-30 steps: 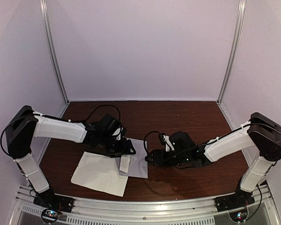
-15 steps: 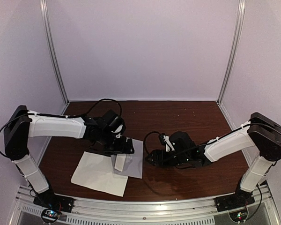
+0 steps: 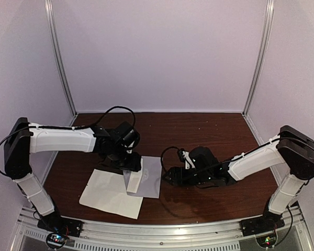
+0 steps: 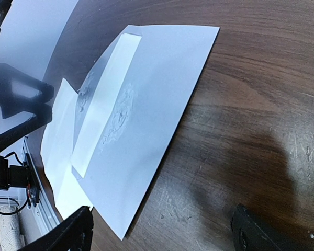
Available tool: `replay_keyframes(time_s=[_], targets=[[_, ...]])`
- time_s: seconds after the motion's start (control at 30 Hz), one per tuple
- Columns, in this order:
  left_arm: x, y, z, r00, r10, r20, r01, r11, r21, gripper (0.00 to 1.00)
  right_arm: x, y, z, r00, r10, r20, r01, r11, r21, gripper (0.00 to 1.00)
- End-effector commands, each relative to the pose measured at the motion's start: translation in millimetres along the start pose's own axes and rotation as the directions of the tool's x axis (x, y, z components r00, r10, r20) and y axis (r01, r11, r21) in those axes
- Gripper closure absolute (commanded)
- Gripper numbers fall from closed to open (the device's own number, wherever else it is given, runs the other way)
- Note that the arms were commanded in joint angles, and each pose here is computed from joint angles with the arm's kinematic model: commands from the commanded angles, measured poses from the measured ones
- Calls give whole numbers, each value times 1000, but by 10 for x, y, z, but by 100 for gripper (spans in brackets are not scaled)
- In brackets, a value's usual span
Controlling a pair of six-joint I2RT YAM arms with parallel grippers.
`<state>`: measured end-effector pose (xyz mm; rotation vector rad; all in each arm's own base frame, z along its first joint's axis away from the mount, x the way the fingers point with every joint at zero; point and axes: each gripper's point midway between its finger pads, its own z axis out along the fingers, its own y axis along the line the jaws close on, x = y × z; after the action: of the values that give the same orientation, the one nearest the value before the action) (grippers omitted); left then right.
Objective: Place the letter into the envelope and seal it
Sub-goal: Place the letter in the envelope.
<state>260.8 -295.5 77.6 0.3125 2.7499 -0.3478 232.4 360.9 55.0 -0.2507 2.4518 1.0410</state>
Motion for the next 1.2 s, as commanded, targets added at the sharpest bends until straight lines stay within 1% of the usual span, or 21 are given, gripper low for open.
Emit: replay_keyframes(time_s=[0.0, 0.1, 0.23, 0.43, 0.63, 0.87, 1.07, 1.17], targets=[[-75, -75, -15, 999, 3, 35, -5, 998, 70, 44, -91, 180, -22, 999, -11, 31, 12, 999, -51, 8], [-111, -45, 59, 999, -12, 40, 9, 996, 87, 52, -101, 233, 38, 1000, -4, 28, 6, 998, -70, 10], [-106, -77, 120, 999, -23, 27, 18, 988, 152, 54, -153, 321, 114, 999, 3, 34, 0, 995, -100, 16], [-73, 109, 256, 998, -54, 10, 52, 987, 152, 59, -184, 358, 248, 1000, 3, 27, 0, 995, -105, 26], [-7, 134, 361, 998, -63, -10, 64, 980, 188, 64, -181, 342, 373, 1000, 6, 9, -5, 996, -94, 35], [64, 231, 502, 997, -70, -32, 75, 980, 183, 65, -142, 280, 487, 1000, 12, -11, -12, 997, -72, 41], [119, 274, 581, 997, -66, -45, 73, 983, 166, 65, -107, 235, 545, 1000, 19, -24, -20, 998, -60, 42], [147, 278, 610, 996, -66, -53, 74, 983, 168, 66, -87, 219, 566, 999, 22, -31, -24, 998, -58, 44]])
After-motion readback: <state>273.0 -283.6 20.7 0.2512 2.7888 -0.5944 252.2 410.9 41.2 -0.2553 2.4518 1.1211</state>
